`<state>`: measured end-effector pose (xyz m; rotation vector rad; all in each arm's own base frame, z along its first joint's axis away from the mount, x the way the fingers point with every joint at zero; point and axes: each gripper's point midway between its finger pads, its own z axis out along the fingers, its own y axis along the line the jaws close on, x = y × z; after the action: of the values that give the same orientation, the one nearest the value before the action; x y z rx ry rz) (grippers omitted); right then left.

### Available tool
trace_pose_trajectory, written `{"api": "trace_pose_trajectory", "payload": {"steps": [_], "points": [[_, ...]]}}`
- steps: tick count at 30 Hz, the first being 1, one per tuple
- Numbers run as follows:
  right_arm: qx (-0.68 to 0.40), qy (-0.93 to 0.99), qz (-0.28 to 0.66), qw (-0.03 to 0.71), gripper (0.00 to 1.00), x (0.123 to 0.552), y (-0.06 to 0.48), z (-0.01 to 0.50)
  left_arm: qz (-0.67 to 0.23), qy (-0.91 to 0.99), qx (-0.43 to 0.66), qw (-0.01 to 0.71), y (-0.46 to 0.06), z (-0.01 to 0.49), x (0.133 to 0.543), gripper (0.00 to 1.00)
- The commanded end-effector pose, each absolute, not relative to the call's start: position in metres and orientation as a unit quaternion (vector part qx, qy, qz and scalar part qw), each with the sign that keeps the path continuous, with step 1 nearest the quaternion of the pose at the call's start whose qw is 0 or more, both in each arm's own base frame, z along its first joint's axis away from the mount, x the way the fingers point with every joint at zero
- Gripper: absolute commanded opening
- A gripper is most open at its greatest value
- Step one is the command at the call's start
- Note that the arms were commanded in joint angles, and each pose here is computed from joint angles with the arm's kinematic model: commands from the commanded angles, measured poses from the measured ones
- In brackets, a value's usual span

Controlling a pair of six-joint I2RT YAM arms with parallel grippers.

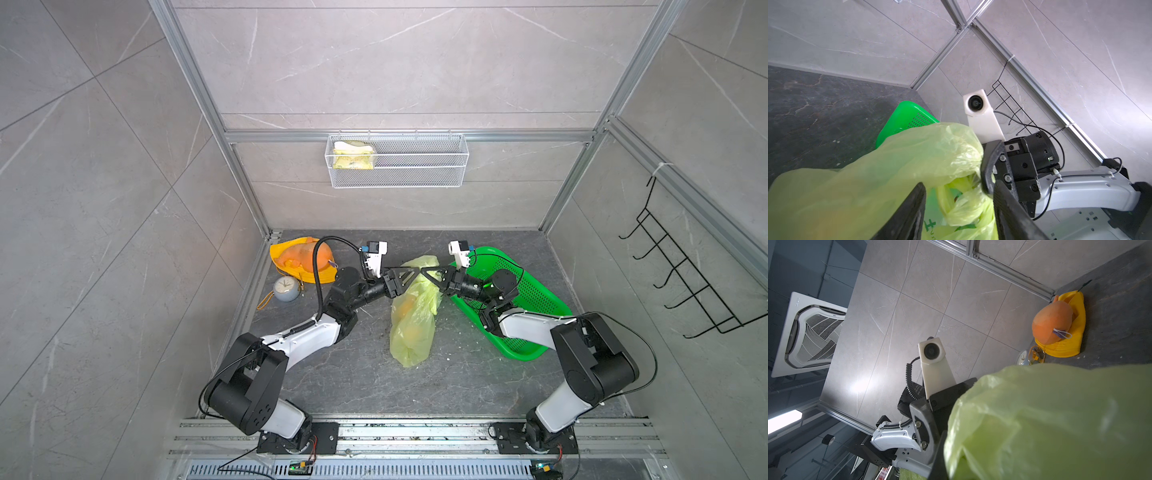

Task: Place the pears into plastic bags & tie knots
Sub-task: Tie the plastic bag at the center of the board.

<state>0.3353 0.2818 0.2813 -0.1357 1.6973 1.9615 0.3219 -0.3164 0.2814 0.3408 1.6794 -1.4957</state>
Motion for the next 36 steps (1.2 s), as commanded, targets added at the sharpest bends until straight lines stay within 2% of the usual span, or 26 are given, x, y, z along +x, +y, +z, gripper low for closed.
{"api": "trace_pose_trajectory", "payload": {"steps": [1,6,9,12,13,17,19,25,29,36], "points": [[-0.055,0.618,0.733,0.280,0.00,0.335,0.280,0.286,-0.628,0.629,0.168,0.427,-0.326,0.308,0.313,0.50],[-0.050,0.617,0.733,0.281,0.00,0.337,0.280,0.286,-0.640,0.626,0.174,0.411,-0.332,0.303,0.309,0.42],[-0.044,0.618,0.733,0.283,0.00,0.340,0.278,0.285,-0.645,0.622,0.166,0.413,-0.330,0.301,0.308,0.28],[-0.040,0.618,0.733,0.282,0.00,0.342,0.278,0.284,-0.644,0.622,0.154,0.419,-0.327,0.300,0.310,0.07],[-0.037,0.618,0.733,0.281,0.03,0.342,0.277,0.284,-0.643,0.622,0.151,0.421,-0.327,0.300,0.311,0.00],[-0.025,0.615,0.736,0.282,0.43,0.341,0.270,0.289,-0.631,0.628,0.130,0.436,-0.323,0.302,0.320,0.00],[-0.012,0.618,0.731,0.290,0.50,0.337,0.258,0.291,-0.617,0.635,0.116,0.450,-0.317,0.300,0.324,0.00],[0.039,0.654,0.695,0.295,0.52,0.318,0.224,0.265,-0.598,0.646,0.104,0.463,-0.309,0.296,0.325,0.00],[0.042,0.671,0.682,0.288,0.52,0.304,0.220,0.253,-0.596,0.647,0.104,0.464,-0.309,0.295,0.325,0.00],[0.020,0.674,0.680,0.288,0.54,0.286,0.225,0.265,-0.598,0.647,0.108,0.460,-0.312,0.294,0.326,0.00]]}}
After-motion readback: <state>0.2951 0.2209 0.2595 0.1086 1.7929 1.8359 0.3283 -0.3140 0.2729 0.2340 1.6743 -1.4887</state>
